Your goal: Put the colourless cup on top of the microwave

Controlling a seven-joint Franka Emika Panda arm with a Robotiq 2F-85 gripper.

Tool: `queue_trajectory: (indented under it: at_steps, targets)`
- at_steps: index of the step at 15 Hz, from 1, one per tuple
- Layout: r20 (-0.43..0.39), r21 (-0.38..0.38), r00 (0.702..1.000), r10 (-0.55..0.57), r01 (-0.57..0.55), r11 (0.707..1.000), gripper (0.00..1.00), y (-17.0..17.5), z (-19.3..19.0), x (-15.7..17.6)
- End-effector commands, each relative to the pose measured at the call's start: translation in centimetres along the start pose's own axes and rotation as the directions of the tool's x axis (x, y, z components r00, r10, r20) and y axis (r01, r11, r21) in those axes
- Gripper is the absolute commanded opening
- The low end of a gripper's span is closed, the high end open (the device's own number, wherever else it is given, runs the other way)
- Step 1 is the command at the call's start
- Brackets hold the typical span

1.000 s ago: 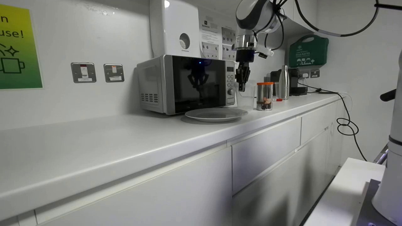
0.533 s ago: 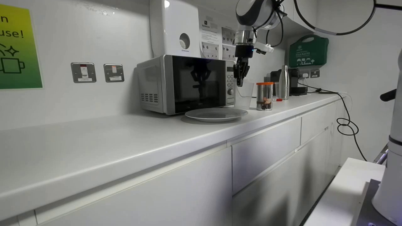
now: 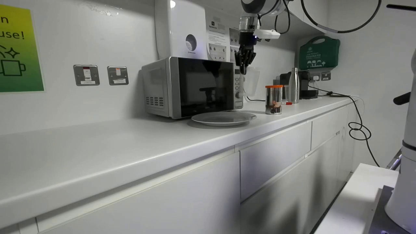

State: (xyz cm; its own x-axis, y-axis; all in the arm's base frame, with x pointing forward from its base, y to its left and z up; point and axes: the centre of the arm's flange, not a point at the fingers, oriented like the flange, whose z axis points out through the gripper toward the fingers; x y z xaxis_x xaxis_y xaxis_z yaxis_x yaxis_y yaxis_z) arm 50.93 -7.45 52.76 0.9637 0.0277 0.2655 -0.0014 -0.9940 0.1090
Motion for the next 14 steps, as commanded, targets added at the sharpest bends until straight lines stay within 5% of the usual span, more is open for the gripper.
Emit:
queue_trajectory:
  at_steps: [1,7,14]
  targets:
    - [0.062,-0.037,0.992,0.109,-0.107,0.994,0.02,-1.0,-3.4,2.2]
    - [0.149,-0.049,0.957,0.249,-0.244,0.969,0.02,-2.2,-7.9,3.6]
    - [0.082,-0.095,0.950,0.303,-0.295,0.951,0.02,-4.1,-10.5,6.6]
